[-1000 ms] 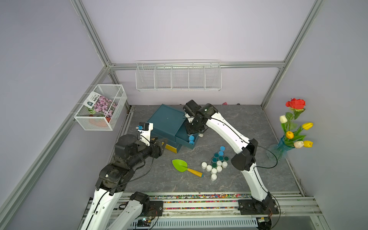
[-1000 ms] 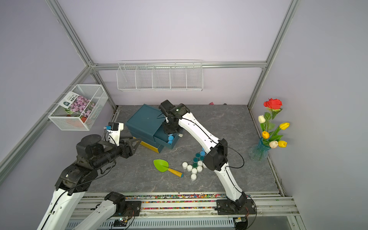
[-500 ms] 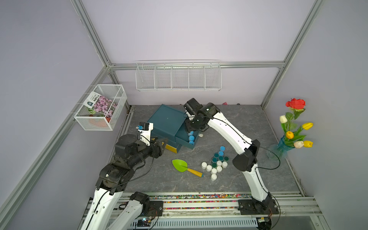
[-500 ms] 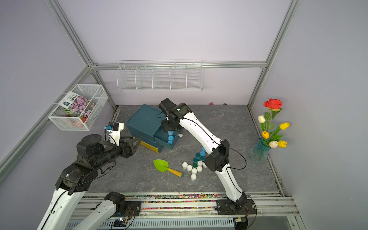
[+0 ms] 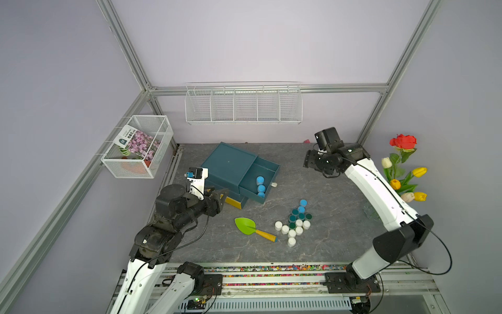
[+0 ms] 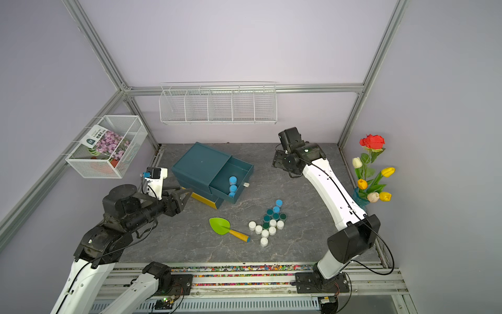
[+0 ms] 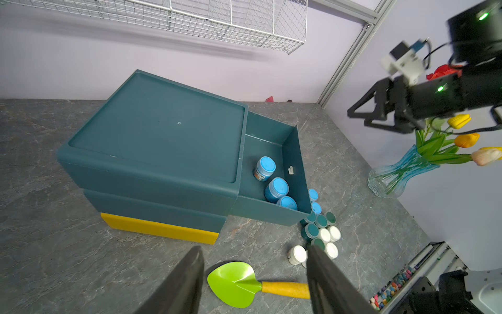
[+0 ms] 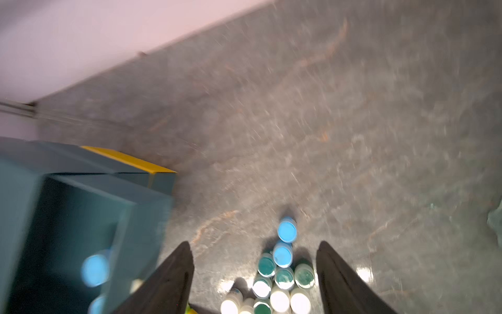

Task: Put the paint cans in the drawer according to color
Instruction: Pick up the paint can at the center of the board, then place the paint can in the drawer.

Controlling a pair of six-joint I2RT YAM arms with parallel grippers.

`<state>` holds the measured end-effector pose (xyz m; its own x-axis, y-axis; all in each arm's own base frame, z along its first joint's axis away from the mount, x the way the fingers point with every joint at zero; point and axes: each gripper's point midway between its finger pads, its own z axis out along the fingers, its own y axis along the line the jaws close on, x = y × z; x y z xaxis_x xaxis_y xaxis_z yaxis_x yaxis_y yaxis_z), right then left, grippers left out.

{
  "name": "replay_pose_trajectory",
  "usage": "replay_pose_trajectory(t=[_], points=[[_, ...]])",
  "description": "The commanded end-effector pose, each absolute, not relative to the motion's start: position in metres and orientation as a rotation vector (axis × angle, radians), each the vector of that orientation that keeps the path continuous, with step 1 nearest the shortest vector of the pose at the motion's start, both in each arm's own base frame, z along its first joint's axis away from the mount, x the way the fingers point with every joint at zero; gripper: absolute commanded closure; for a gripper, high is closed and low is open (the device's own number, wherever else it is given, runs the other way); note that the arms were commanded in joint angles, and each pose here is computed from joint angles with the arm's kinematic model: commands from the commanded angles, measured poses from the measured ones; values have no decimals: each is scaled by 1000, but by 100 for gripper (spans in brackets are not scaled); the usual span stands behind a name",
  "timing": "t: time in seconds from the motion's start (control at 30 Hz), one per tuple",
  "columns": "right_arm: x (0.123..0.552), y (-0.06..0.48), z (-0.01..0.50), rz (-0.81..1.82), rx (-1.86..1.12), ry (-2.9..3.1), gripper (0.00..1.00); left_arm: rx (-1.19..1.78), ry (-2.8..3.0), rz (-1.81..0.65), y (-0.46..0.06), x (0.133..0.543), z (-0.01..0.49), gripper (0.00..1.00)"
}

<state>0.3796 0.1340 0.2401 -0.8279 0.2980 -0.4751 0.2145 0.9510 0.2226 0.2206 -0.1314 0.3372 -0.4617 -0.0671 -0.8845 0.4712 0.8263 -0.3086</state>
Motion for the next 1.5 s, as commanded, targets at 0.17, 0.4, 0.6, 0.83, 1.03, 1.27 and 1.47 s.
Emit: replay_pose_trajectory(t=[0.17,0.4,0.6,0.83,1.03,1.27,1.47], points=[[354,156,97,203,452,2964,24,292,1960,-650,-132,220,339,36],[341,148,52,124,482,3053,27,291,1960,-645,-131,220,340,36],[327,148,30,106,494,3108,39,292,1959,-646,-132,221,339,36],[334,140,24,51,483,3101,54,297,1962,-652,-133,222,338,36],[336,138,26,41,472,3092,68,297,1962,-652,-133,223,338,36],[348,138,79,-2,384,2957,92,299,1965,-648,-134,224,337,36],[377,165,215,55,202,2648,94,292,1968,-641,-132,225,335,36]])
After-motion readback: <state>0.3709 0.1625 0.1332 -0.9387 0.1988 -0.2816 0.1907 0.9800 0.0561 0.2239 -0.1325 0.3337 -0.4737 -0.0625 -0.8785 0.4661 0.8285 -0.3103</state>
